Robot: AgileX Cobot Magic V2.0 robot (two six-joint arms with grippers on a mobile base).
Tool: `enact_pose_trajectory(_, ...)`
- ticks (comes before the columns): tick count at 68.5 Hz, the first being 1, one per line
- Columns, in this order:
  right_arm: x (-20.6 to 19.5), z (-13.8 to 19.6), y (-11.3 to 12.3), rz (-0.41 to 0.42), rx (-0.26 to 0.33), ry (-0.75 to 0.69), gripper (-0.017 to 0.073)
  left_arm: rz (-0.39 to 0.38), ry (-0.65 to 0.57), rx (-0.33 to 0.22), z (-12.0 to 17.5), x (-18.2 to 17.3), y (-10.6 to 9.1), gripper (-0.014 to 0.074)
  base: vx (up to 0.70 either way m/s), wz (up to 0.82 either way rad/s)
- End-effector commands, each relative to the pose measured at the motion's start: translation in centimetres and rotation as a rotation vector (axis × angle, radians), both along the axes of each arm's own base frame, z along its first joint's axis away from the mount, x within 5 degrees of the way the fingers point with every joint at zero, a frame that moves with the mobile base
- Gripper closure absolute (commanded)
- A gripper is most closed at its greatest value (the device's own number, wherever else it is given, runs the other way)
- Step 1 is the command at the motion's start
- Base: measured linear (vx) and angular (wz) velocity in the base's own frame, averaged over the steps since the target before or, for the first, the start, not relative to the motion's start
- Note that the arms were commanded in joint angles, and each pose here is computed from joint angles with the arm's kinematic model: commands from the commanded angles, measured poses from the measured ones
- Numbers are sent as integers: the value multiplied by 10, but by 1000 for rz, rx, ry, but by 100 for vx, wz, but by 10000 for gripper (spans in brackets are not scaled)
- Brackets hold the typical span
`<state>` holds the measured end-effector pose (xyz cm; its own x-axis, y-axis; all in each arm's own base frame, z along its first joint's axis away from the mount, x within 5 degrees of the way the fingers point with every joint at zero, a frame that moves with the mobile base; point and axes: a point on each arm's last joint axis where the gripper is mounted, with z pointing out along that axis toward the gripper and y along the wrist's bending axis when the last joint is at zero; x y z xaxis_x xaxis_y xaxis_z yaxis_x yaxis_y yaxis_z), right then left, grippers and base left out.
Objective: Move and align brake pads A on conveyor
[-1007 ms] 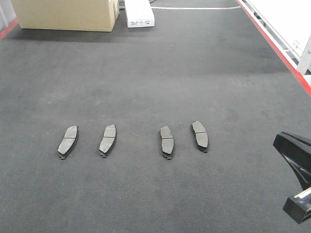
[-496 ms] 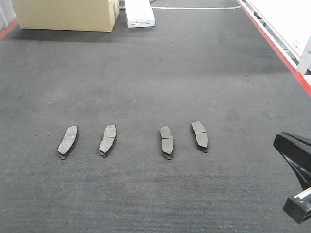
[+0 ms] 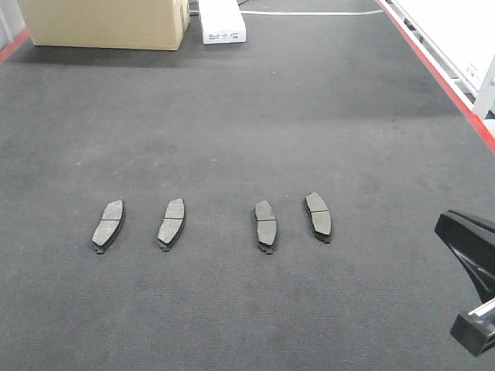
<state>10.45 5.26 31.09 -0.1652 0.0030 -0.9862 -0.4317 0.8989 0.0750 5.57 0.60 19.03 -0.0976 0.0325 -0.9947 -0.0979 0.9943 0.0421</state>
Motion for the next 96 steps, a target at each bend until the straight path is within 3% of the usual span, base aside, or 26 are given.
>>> enact_pose_trajectory(1, 0, 16, 1, 12, 15, -98, 565, -4, -93, 0, 10, -1, 0, 600, 0, 0)
enact_pose_trajectory(8, 0, 19, -2, -1, -47, -175, 565, -4, -93, 0, 10, -1, 0, 600, 0, 0)
enact_pose_trajectory(19, -7, 4, -19, -118, -49, -304, 565, -4, -93, 0, 10, -1, 0, 600, 0, 0)
enact_pose_trajectory(36, -29, -53, -43, -326, -91, -301, 565, -4, -93, 0, 10, -1, 0, 600, 0, 0)
enact_pose_trajectory(50, -45, -103, -54, -474, -46, -258, 565, -4, -92, 0, 10, -1, 0, 600, 0, 0)
enact_pose_trajectory(55, -49, -112, -55, -494, -23, -238, 565, -4, -92, 0, 10, -1, 0, 600, 0, 0)
enact_pose_trajectory(96, -48, -116, -55, -496, -21, -187, 565, -4, -92, 0, 10, -1, 0, 600, 0, 0)
